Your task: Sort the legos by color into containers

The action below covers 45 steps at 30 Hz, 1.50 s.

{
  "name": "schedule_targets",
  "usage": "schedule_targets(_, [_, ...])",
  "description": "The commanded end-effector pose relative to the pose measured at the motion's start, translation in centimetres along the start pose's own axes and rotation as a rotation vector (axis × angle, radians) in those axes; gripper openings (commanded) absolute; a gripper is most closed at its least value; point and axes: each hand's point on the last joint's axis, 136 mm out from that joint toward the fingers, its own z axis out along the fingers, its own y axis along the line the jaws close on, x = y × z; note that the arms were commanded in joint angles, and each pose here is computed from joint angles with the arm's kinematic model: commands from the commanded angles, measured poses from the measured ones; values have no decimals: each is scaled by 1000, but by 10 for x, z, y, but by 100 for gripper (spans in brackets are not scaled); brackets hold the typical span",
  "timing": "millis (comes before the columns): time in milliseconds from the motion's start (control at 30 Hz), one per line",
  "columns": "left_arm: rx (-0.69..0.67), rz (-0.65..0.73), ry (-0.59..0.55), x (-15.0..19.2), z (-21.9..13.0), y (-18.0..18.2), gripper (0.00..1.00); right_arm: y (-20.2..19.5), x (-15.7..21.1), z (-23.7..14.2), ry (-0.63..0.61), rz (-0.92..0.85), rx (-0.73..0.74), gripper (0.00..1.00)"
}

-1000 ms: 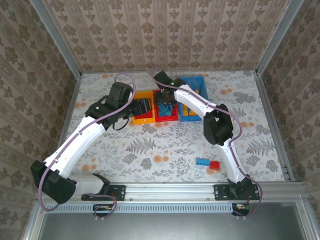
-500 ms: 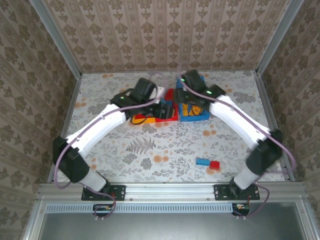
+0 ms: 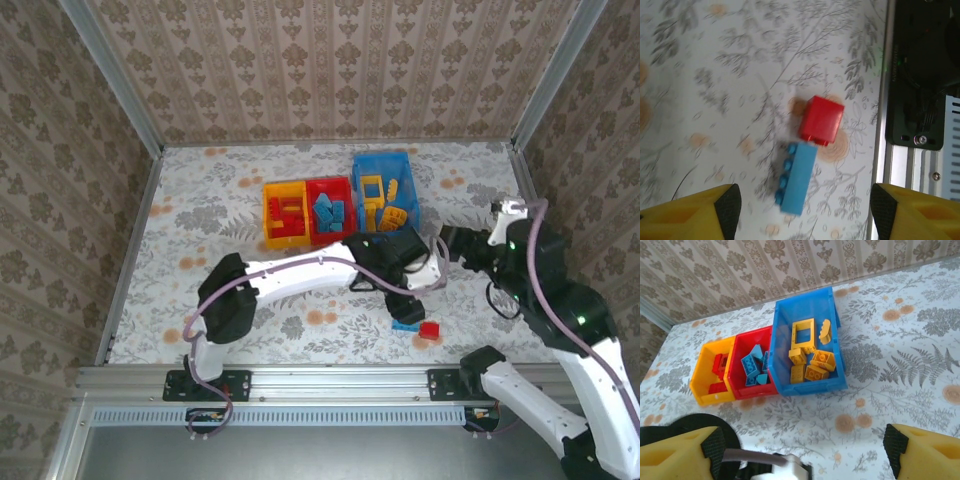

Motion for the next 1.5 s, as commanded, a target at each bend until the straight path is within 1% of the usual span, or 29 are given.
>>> schedule_targets(0, [-64, 188, -46, -16, 18, -6, 74, 22, 3, -14, 27, 21, -135, 90])
schedule_targets(100, [-83, 214, -93, -25, 34, -7, 75, 26, -4, -28, 6, 27, -165, 92])
schedule_targets(300, [-68, 286, -34, -17, 70, -12, 76, 26, -9, -49, -19, 63, -184, 93])
schedule_targets(533, [-31, 283, 52, 12, 89, -14, 78, 27, -10, -56, -24, 93, -199, 95])
schedule_targets(633, [-21, 275, 77, 23, 97, -17, 78, 23, -8, -55, -20, 93, -175, 95])
schedule_targets(733, [-31, 267, 94, 28, 105, -16, 78, 20, -5, -54, -20, 95, -165, 95])
schedule_targets(867, [-35, 256, 90, 25, 111, -15, 76, 19, 0, -50, -8, 108, -163, 95])
schedule_targets(1000, [-51, 239, 89, 24, 115, -12, 68, 19, 1, -46, -2, 110, -159, 95])
schedule_targets(1100, [-60, 229, 89, 25, 119, -9, 61, 20, 2, -44, 7, 112, -162, 95])
schedule_targets(1200, [-73, 210, 73, 18, 119, -7, 49, 19, 4, -44, 12, 116, -162, 95])
schedule_targets(1333, [-66, 188, 37, 5, 118, -9, 36, 19, 7, -43, 22, 122, -163, 94])
schedule_targets(1400, [-70, 175, 20, -2, 116, -8, 27, 19, 8, -42, 23, 125, -164, 94])
schedule_targets(1467, [-84, 164, 1, -8, 111, -6, 24, 20, 7, -42, 23, 123, -166, 93])
